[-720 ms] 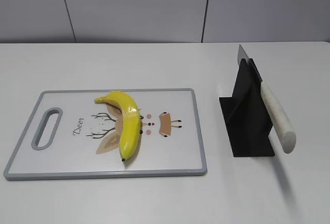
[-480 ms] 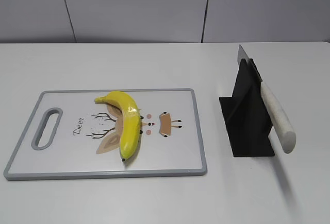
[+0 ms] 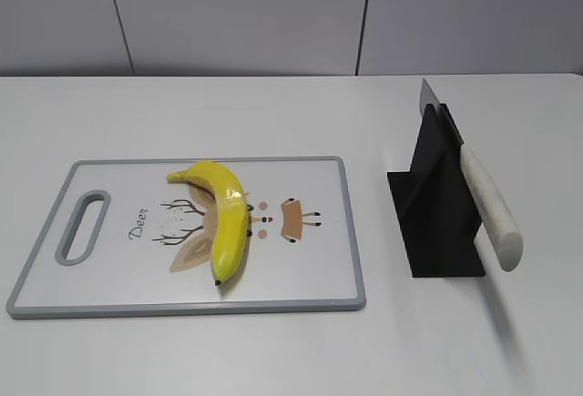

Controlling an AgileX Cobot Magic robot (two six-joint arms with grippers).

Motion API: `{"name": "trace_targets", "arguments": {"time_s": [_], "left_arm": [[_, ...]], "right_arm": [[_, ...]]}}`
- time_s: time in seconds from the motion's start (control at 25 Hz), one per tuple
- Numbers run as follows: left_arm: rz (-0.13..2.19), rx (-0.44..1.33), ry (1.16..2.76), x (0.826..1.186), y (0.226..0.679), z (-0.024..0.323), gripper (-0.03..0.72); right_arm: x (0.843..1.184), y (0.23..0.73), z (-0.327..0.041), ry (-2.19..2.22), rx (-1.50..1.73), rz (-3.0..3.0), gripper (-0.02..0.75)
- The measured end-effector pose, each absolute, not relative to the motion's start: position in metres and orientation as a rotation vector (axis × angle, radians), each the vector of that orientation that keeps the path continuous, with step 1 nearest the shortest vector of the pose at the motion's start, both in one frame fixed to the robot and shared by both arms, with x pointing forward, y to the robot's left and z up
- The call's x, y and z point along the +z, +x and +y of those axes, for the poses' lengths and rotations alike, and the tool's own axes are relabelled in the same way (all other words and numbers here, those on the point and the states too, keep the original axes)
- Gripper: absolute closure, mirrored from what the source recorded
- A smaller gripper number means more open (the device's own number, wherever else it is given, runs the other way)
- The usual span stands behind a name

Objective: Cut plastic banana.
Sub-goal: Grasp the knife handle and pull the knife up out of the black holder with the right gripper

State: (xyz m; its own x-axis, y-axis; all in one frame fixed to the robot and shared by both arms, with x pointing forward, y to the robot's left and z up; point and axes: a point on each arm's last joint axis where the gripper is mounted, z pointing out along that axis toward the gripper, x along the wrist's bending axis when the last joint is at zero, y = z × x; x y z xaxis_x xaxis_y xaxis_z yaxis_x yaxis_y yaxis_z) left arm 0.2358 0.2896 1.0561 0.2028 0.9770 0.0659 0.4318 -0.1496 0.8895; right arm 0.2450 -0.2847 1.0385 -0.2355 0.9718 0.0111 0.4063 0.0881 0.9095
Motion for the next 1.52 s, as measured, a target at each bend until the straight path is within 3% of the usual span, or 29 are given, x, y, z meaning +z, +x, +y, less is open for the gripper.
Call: {"name": "trace_targets", "arguments": {"time_s": [0.52, 0.68, 1.12, 1.52], "left_arm": [[1.334, 0.896, 1.709, 1.056, 0.236, 0.29, 0.105], [1.334, 0.896, 1.709, 1.056, 0.236, 0.29, 0.119], [1.335, 0.895, 1.71, 1.056, 0.236, 0.29, 0.143], [1.334, 0.896, 1.709, 1.056, 0.236, 0.29, 0.143]], "right_arm": [[1.039, 0.245, -0.284, 1.366, 1.125, 1.723, 0.157], [1.054, 0.249, -0.285, 1.382, 1.118, 1.716, 0.157], [1.121, 0.329, -0.278, 1.592, 0.93, 1.927, 0.157], [1.104, 0.397, -0.247, 1.797, 0.698, 2.233, 0.198]]}}
